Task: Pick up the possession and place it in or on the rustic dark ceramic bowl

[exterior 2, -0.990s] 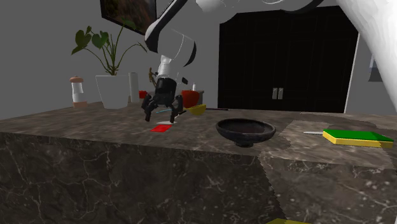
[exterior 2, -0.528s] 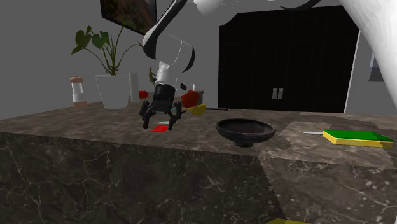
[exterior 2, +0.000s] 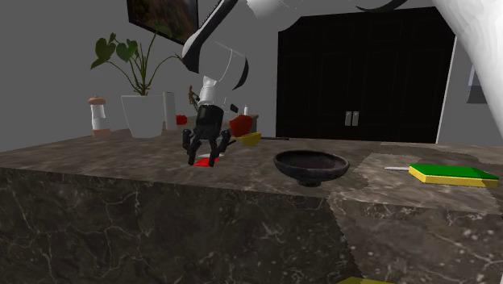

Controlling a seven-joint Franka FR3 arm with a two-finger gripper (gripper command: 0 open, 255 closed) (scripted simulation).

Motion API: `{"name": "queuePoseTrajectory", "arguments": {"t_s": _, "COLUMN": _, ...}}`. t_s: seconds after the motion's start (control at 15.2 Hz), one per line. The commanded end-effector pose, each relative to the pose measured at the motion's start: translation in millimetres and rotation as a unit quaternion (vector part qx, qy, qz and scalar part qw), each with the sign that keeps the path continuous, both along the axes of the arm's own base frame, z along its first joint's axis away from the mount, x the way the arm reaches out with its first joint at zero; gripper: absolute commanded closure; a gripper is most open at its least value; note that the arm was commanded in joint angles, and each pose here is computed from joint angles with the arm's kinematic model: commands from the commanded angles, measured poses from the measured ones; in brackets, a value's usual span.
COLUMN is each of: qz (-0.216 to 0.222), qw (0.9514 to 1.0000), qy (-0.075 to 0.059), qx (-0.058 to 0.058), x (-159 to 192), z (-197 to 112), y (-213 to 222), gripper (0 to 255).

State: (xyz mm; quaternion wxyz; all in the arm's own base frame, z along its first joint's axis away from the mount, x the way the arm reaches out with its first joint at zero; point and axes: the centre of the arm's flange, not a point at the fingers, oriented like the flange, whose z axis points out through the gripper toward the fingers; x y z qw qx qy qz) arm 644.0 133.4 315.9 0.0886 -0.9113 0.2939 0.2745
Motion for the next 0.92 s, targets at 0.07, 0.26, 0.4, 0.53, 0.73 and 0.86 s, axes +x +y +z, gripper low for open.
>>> {"name": "queuePoseTrajectory", "arguments": {"t_s": 0.07, "qz": 0.000, "qw": 1.0000, "qy": -0.003, "qx": 0.002, "x": 3, "z": -6, "y": 3, "gripper": 255}}
{"name": "queuePoseTrajectory", "arguments": {"t_s": 0.26, "qz": 0.000, "qw": 1.0000, "qy": -0.002, "qx": 0.002, "x": 1, "z": -5, "y": 2, "gripper": 255}}
{"name": "queuePoseTrajectory", "arguments": {"t_s": 0.4, "qz": 0.000, "qw": 1.0000, "qy": -0.003, "qx": 0.002, "x": 0, "z": -6, "y": 6, "gripper": 255}}
{"name": "queuePoseTrajectory", "arguments": {"t_s": 0.53, "qz": 0.000, "qw": 1.0000, "qy": -0.003, "qx": 0.002, "x": 0, "z": 5, "y": 6, "gripper": 255}}
{"name": "queuePoseTrajectory", "arguments": {"t_s": 0.73, "qz": 0.000, "qw": 1.0000, "qy": -0.003, "qx": 0.002, "x": 0, "z": 20, "y": 6, "gripper": 255}}
{"name": "queuePoseTrajectory", "arguments": {"t_s": 0.86, "qz": 0.000, "qw": 1.0000, "qy": -0.003, "qx": 0.002, "x": 0, "z": 31, "y": 6, "gripper": 255}}
